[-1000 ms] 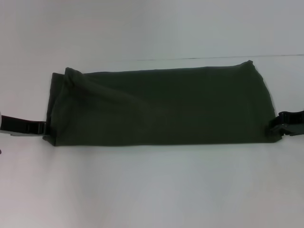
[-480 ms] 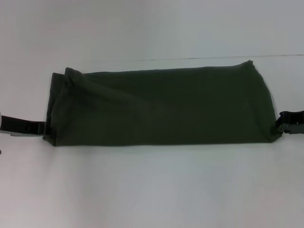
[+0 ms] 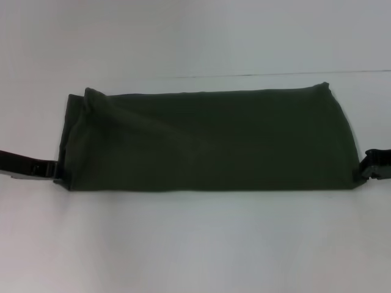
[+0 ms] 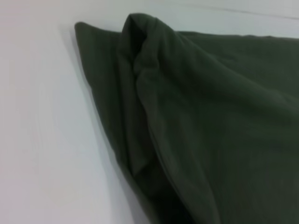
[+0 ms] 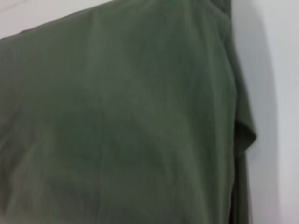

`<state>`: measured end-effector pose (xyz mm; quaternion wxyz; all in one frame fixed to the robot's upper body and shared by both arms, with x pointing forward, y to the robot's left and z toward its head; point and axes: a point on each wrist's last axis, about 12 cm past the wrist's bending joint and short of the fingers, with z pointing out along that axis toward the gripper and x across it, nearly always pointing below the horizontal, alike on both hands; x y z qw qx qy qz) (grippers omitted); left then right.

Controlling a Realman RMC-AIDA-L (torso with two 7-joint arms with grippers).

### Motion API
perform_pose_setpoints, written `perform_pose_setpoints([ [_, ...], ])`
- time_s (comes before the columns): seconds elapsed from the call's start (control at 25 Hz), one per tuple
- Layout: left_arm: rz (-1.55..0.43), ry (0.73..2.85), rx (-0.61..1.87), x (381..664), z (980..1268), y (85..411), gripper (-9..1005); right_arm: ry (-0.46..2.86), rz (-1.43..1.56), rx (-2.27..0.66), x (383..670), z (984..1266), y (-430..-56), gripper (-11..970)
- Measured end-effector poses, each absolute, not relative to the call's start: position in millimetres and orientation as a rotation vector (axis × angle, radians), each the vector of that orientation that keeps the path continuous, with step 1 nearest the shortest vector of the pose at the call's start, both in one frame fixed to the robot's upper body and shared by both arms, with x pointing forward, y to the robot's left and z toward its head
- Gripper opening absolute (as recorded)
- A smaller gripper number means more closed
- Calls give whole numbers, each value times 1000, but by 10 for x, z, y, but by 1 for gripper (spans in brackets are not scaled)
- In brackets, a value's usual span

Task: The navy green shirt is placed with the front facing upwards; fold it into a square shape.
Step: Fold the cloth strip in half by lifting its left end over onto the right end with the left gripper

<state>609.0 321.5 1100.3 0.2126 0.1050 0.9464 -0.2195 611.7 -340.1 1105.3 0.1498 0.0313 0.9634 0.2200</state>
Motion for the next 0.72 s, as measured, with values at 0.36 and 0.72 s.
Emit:
perform_pose_setpoints([
  [0.36, -644, 2739, 382, 5967, 11156, 3299, 10, 2914, 714, -12, 5921, 11154, -3496, 20],
  [0.72, -730, 2922, 496, 5723, 11210, 3317, 11, 3117, 650, -149, 5688, 11087, -3544, 19],
])
